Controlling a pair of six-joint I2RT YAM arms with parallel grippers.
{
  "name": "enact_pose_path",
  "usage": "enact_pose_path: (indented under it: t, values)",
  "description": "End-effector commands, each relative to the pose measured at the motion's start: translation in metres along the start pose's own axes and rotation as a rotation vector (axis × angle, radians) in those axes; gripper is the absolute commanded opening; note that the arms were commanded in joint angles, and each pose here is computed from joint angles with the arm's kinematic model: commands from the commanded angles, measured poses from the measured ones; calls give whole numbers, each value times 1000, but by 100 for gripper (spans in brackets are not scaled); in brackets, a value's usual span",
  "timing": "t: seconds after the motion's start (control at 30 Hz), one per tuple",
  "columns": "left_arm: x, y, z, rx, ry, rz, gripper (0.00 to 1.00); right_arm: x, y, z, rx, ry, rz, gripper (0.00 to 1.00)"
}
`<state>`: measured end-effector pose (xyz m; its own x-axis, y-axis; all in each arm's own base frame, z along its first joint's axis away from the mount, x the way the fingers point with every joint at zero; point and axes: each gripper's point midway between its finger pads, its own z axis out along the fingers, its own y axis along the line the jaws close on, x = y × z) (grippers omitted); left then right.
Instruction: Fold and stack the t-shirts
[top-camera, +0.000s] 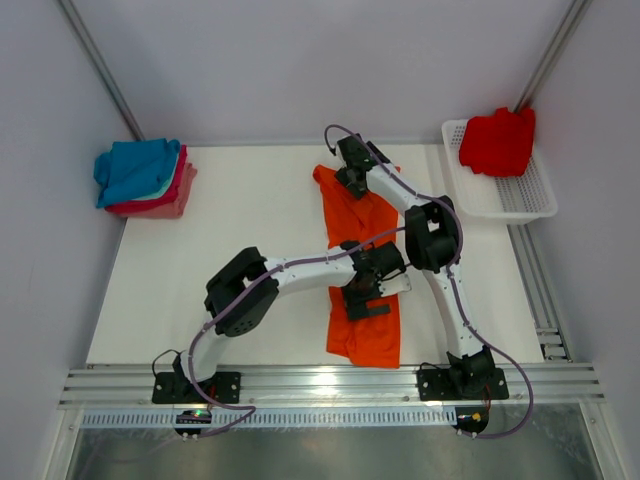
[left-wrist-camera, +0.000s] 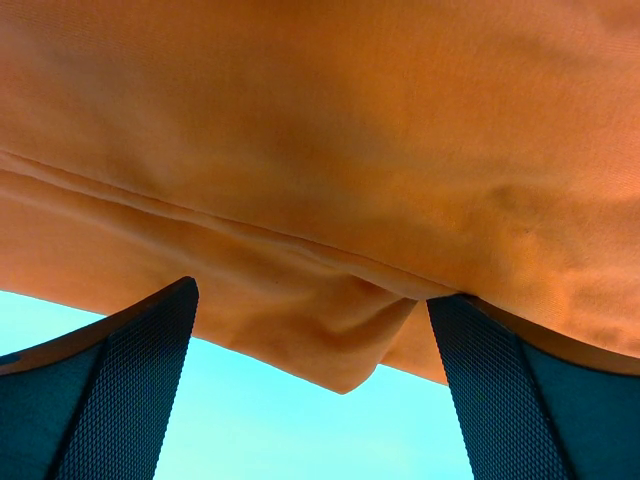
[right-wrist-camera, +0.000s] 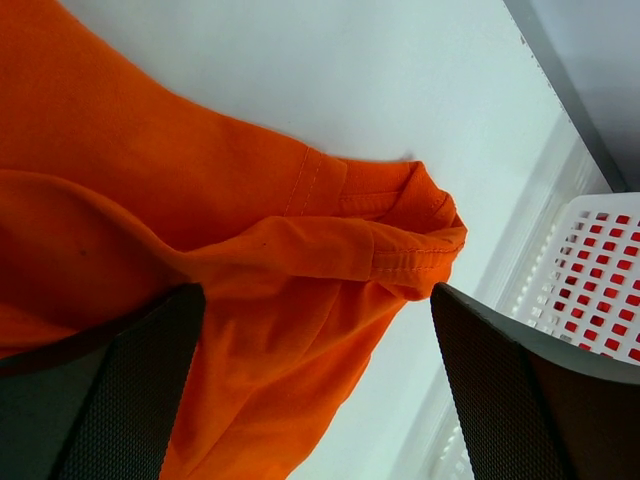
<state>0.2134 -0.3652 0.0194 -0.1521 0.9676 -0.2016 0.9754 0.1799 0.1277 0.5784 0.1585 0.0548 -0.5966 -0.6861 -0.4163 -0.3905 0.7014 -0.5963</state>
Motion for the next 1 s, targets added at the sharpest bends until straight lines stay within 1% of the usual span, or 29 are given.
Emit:
enact_pose_path:
  t: [0.0,0.07,0.1,0.17,0.2,0.23,0.27,0.33,0.37,0.4,0.5,0.53,0.57,0.67,0.73,0.77,0.8,0.83,0.87,0.93,0.97]
  values:
    - [-30,18,12,-107,-113,-43,99,-10,1,-14,13,-25,0,99]
    - [-42,26,-11,-120,-155,-71,99,-17,-13,-29,23,-32,10,99]
    - [-56,35,-38,-144,-208,-82,99,-21,-19,-37,28,-40,25,99]
    - [-68,44,-66,-178,-255,-90,99,-28,-31,-52,31,-58,43,99]
    - [-79,51,-86,-200,-298,-98,99,-34,-44,-69,44,-77,61,99]
    - [-79,55,-105,-220,-315,-107,99,-32,-48,-76,48,-78,63,99]
    - [-84,58,-119,-231,-342,-125,99,-39,-63,-97,69,-113,86,99]
    - [-86,64,-146,-264,-392,-153,99,-35,-72,-110,83,-121,100,99]
    - [-85,68,-154,-286,-409,-189,99,-38,-79,-119,98,-141,116,99]
    - [-86,69,-161,-294,-431,-209,99,-42,-92,-137,114,-174,142,99]
    - [-85,78,-192,-349,-514,-268,99,-40,-101,-153,129,-192,175,99]
    - [-83,81,-200,-365,-533,-278,99,-40,-107,-163,137,-205,188,99]
    - [-82,85,-217,-391,-574,-286,99,-40,-110,-167,143,-210,213,99]
    - [-73,95,-239,-467,-622,-313,99,-37,-120,-179,177,-231,265,99]
    - [-64,102,-251,-518,-634,-327,99,-27,-129,-189,220,-230,292,99]
    - [-54,103,-258,-539,-638,-330,99,-30,-135,-194,245,-256,321,99]
    - [-49,112,-267,-593,-655,-342,99,-21,-131,-192,250,-243,318,99]
    - [-44,115,-271,-609,-662,-347,99,-17,-143,-208,282,-265,349,99]
    - [-34,116,-275,-617,-674,-356,99,-19,-148,-214,299,-296,380,99]
    - [-23,125,-280,-601,-702,-393,99,-4,-149,-219,328,-289,400,99]
    - [-16,125,-277,-582,-702,-404,99,-4,-163,-238,354,-335,443,99]
